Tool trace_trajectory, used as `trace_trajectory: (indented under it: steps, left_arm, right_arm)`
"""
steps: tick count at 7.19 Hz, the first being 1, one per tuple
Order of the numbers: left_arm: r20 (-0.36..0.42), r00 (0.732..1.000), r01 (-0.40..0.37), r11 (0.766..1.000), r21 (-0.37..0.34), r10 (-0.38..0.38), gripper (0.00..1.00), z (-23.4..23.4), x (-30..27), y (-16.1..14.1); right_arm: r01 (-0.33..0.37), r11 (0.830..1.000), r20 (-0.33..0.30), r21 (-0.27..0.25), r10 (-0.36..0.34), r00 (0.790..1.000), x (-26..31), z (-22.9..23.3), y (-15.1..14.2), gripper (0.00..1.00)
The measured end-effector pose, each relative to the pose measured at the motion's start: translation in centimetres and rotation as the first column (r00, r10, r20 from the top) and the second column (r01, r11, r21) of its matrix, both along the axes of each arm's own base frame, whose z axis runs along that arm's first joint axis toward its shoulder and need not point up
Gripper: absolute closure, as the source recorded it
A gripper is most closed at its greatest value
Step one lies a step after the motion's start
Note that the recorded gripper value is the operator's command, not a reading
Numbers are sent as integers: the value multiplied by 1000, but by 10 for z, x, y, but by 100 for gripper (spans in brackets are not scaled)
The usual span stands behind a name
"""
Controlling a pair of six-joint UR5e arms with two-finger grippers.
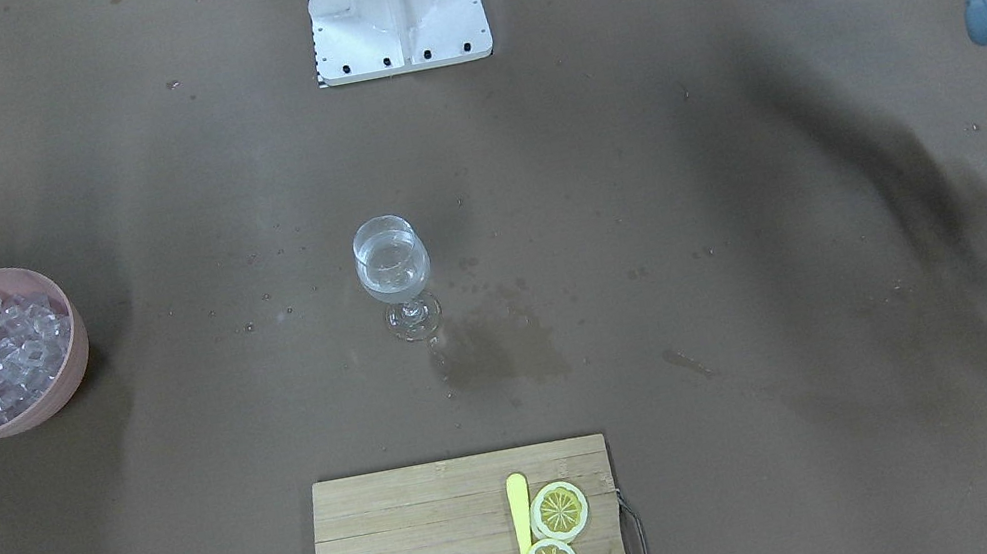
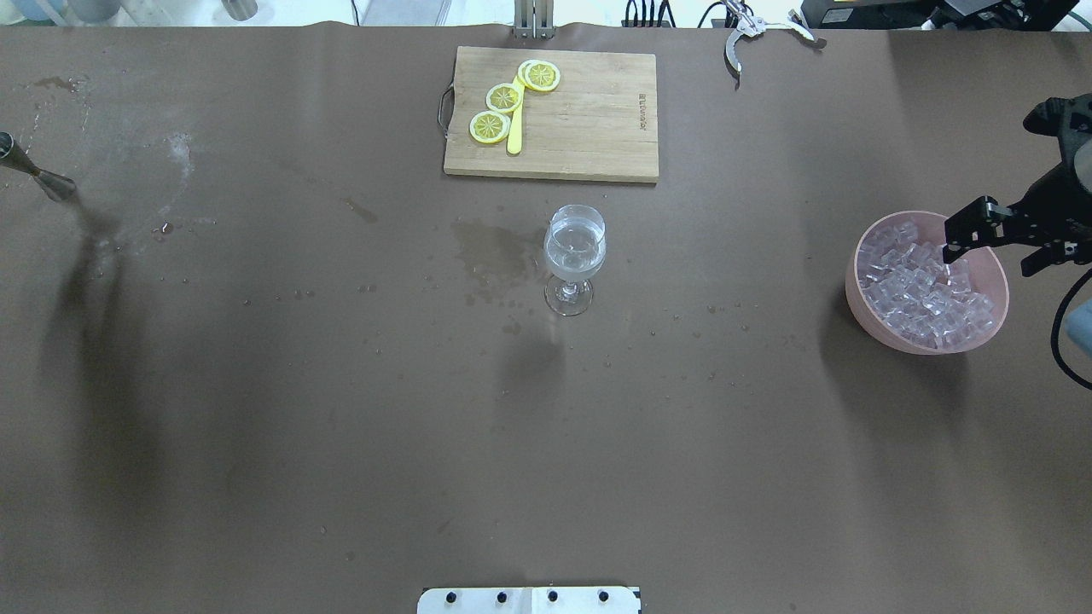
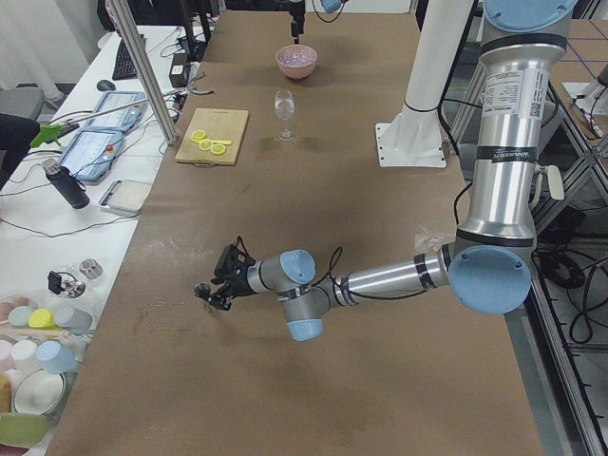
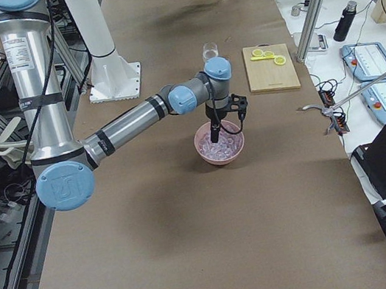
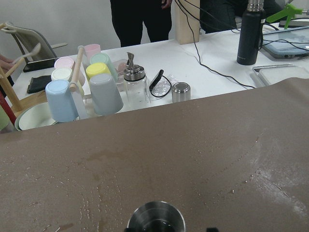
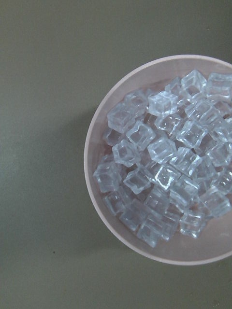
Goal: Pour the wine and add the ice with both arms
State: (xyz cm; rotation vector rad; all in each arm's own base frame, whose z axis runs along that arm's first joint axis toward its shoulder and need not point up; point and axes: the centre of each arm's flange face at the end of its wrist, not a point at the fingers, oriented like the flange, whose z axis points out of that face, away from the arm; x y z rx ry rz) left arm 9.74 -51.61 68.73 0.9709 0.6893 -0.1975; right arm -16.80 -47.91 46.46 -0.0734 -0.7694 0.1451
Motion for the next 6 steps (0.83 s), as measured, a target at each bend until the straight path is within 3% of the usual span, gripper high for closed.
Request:
trace_trajectory:
  steps: [2, 3, 6]
  left_arm:
    - [10, 999, 30, 999, 12, -30, 41, 7, 6, -2]
    - [14, 999, 39, 999, 23, -39, 41, 5, 17, -3]
    - [22, 999, 35, 998, 48, -36, 41, 18, 43, 6]
  right_arm:
    - [73, 993, 14, 93, -75, 997, -22, 4, 9, 5]
    - [96, 989, 14, 111, -98, 995, -31, 6, 12, 17]
    - [114, 984, 18, 138, -117, 993, -27, 30, 32, 21]
